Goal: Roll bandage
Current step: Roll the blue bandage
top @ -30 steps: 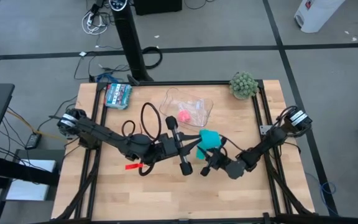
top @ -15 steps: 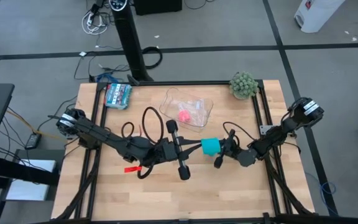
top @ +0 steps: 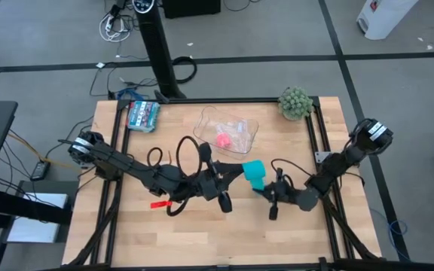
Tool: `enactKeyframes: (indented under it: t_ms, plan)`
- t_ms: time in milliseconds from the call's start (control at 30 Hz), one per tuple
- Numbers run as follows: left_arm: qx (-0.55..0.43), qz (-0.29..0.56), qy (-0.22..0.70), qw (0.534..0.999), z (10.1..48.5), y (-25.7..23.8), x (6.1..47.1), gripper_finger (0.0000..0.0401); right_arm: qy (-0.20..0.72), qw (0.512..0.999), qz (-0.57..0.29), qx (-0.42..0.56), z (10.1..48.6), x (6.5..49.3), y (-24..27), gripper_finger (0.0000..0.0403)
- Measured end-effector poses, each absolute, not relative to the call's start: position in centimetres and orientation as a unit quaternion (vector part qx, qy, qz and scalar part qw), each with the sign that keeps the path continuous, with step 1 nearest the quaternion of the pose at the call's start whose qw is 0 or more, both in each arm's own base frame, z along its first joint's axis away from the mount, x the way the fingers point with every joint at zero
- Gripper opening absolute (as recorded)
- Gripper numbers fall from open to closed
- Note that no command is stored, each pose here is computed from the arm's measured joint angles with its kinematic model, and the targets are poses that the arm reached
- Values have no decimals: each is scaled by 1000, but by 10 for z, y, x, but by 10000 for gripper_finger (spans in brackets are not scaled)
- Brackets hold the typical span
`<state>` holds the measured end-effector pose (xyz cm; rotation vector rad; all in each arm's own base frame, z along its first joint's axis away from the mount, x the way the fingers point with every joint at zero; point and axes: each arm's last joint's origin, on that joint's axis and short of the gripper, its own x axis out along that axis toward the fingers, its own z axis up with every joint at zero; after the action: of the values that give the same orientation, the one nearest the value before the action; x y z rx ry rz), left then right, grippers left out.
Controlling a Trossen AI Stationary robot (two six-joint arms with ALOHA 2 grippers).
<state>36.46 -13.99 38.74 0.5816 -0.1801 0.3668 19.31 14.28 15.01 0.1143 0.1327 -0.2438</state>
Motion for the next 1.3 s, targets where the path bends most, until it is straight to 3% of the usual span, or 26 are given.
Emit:
enactKeyframes:
  t_ms: [233,767,967,1300]
  plan:
    - [386,191,-36,902,381,-139,366,24,47,997,-49,23,173,190,177,0]
    - [516,213,55,828,372,-137,367,24,5,996,86,-6,227,176,239,0]
    - [561,220,114,789,365,-130,370,24,2,994,107,-24,246,170,256,0]
    - [633,158,183,735,330,-132,383,20,-56,990,116,-51,296,170,268,0]
